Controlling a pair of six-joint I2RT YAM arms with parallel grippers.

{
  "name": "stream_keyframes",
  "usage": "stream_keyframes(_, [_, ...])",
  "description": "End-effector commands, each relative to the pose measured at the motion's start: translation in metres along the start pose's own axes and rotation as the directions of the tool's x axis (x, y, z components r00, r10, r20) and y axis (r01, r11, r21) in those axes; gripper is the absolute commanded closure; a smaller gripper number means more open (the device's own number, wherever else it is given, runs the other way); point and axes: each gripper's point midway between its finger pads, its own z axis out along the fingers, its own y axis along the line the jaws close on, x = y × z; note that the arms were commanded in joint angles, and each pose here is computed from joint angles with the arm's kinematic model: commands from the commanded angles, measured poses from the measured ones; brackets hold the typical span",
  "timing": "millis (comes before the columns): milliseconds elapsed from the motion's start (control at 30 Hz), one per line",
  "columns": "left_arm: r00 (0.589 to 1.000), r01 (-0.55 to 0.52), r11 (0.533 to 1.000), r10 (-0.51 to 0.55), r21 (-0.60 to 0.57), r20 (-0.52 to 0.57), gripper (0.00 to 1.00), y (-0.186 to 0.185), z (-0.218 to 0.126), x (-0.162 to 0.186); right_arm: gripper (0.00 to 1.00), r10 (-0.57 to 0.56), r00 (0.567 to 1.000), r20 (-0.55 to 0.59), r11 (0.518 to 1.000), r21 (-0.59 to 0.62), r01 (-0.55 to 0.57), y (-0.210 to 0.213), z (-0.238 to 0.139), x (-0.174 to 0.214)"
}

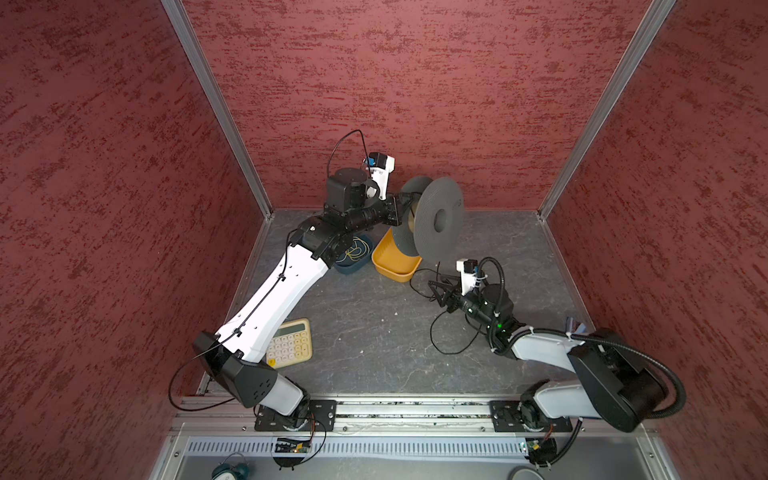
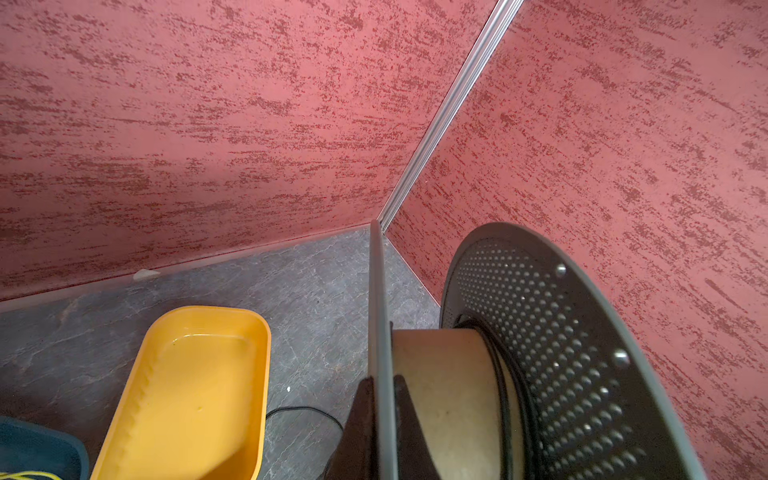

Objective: Wrap the cables
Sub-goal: 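Grasp the cable and pull it toward the robot while left lowers spool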

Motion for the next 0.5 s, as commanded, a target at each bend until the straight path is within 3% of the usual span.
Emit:
stream_keyframes(0, [0.990, -0.017, 0.998, 0.009, 0.052, 0.140, 1.00, -0.018, -0.029, -0.040, 0.48, 0.027, 0.996, 0.088, 0.999, -0.029, -0.024, 0.009, 0.005, -0.019])
stream_keyframes(133, [0.990, -0.013, 0.999, 0.006, 0.050, 0.144, 1.00, -0.016, -0.034, -0.041, 0.63, 0.047, 0.998, 0.041, 0.999, -0.022, -0.046, 0.008, 0.017, -0.001])
stream_keyframes(333, [0.986, 0.001, 1.000, -0.004, 0.017, 0.164, 1.00, -0.006, -0.038, -0.043, 0.99, 0.038, 0.999, 0.019, 0.996, 0.084, -0.040, 0.002, 0.020, 0.016])
stream_keyframes(467, [0.983, 0.038, 0.997, -0.025, -0.073, 0.182, 1.00, 0.012, -0.039, -0.044, 1.00, -0.019, 1.000, 0.001, 0.958, 0.287, 0.018, -0.018, 0.012, 0.025])
